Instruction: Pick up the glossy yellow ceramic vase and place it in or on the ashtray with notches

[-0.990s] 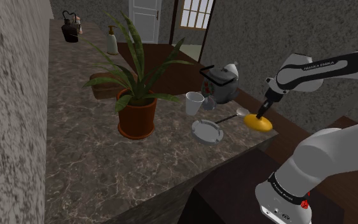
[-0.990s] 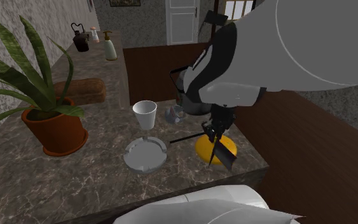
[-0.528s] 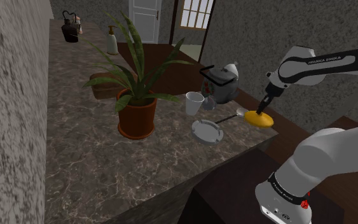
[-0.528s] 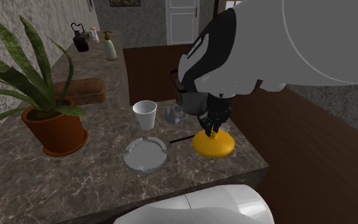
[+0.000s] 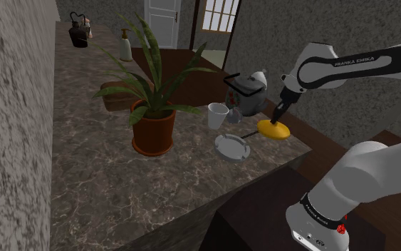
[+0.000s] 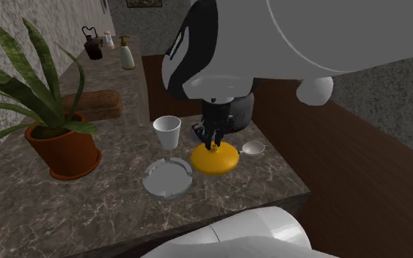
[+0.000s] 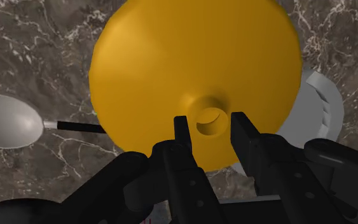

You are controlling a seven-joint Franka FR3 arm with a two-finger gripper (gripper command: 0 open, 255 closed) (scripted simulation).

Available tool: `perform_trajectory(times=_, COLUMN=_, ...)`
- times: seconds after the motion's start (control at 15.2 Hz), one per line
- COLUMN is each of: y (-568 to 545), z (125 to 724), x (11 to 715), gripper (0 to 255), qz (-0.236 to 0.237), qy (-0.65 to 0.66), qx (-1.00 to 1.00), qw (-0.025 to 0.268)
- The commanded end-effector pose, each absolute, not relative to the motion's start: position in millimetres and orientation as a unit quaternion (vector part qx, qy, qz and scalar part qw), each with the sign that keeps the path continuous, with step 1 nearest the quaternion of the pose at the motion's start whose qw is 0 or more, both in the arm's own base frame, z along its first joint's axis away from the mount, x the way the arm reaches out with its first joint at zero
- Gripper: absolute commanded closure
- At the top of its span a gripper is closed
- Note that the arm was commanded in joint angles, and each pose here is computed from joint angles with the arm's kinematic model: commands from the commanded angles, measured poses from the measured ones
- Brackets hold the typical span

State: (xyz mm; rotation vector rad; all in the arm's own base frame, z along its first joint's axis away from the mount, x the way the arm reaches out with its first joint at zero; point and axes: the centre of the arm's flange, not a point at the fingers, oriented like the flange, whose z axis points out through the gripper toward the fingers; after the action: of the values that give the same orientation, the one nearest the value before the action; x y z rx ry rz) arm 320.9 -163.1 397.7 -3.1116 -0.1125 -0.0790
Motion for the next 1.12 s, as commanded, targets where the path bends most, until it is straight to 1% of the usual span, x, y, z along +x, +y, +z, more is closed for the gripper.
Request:
perform_trajectory(times=0.0, y=-141, z=401, x=336, gripper=255, qz=-0.026, qy=-0.035, qx=-0.999, qw=0.014)
perform_trajectory(times=0.66, y=-23, z=424, x=414, gripper=255, qz=-0.026, qy=-0.035, qx=-0.999, qw=0.014)
perform_trajectory(times=1.06, y=-23, z=392, x=414, gripper=255, qz=-0.026, qy=-0.035, qx=-0.999, qw=0.014)
